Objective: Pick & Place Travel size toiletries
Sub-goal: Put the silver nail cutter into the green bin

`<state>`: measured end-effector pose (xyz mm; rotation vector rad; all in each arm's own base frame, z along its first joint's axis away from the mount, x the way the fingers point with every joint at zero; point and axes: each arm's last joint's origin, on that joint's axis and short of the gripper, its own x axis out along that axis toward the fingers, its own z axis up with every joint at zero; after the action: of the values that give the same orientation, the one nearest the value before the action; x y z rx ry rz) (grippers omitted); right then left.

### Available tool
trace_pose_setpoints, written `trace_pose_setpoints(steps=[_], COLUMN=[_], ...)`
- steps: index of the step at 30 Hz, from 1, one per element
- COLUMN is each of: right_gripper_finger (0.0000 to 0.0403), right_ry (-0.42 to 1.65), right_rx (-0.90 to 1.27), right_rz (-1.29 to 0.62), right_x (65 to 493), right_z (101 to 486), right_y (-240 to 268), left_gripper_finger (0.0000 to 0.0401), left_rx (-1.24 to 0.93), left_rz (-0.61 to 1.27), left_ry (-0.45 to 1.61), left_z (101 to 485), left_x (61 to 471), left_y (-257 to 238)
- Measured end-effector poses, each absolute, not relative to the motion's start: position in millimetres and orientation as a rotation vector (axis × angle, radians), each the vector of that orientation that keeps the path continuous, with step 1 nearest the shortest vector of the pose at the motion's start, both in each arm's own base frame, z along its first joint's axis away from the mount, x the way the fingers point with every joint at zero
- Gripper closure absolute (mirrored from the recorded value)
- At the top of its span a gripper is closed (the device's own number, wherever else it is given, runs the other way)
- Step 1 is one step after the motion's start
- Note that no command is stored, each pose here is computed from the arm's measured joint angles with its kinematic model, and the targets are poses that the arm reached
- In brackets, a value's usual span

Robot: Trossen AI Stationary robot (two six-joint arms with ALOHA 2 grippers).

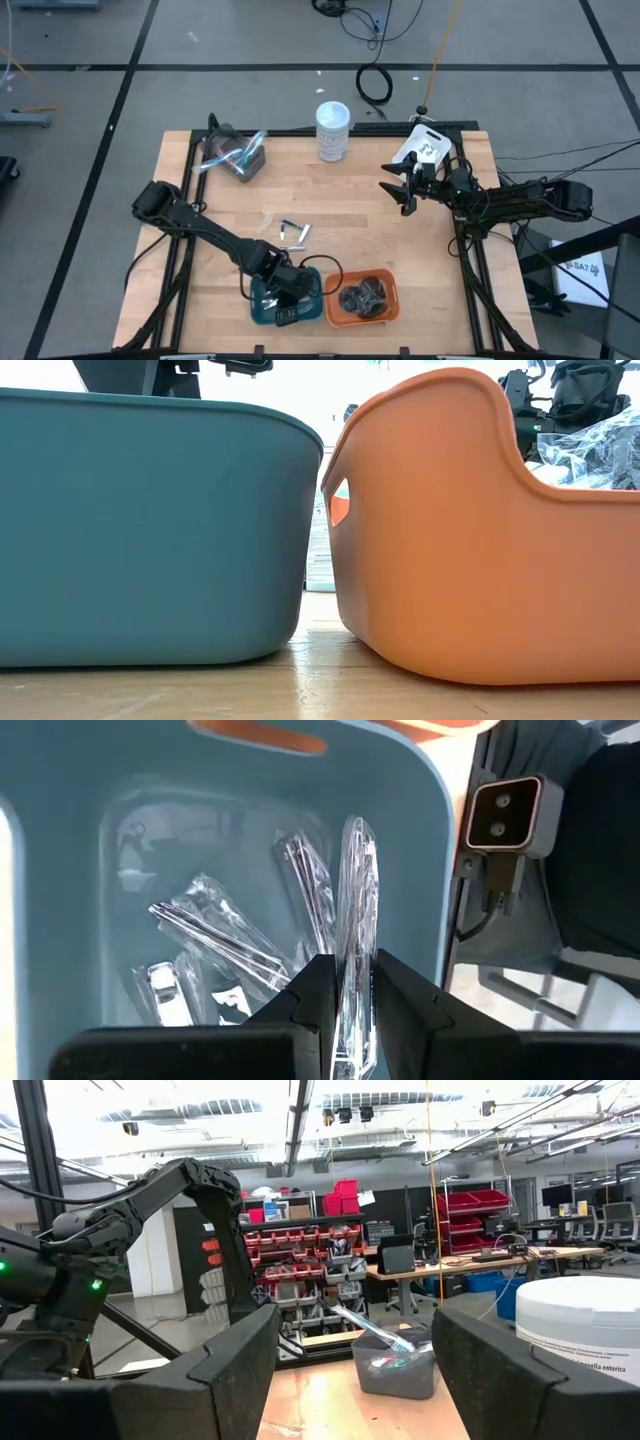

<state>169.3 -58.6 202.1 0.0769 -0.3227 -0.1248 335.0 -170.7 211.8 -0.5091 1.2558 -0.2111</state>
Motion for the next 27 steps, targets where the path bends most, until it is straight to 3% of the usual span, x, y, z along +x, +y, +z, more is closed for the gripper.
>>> trace_pose_setpoints(steps=[8,14,21,27], right_gripper_finger=[0.0151,0.0151,0.0152,0.0152], right_ry=[-0.322,-0.315,-0.309,-0.301], right_rx=[0.079,0.100,0.107,0.110], right_rz=[-0.124,-0.119,-0.119,-0.120], right_x=[169,170,170,170], right_z=[202,201,201,200], right_y=[-59,-58,-58,-58], left_gripper_finger=[0.0319,0.0290,0.0288,0.0288], left_rx=[-0.489,-0.287,-0.210,-0.222], left_rz=[-0.208,-0.275,-0.348,-0.267], left_ry=[1.238,1.183,1.171,1.275], left_z=[212,212,212,215], left_x=[334,333,335,326], left_y=[-175,-176,-171,-159])
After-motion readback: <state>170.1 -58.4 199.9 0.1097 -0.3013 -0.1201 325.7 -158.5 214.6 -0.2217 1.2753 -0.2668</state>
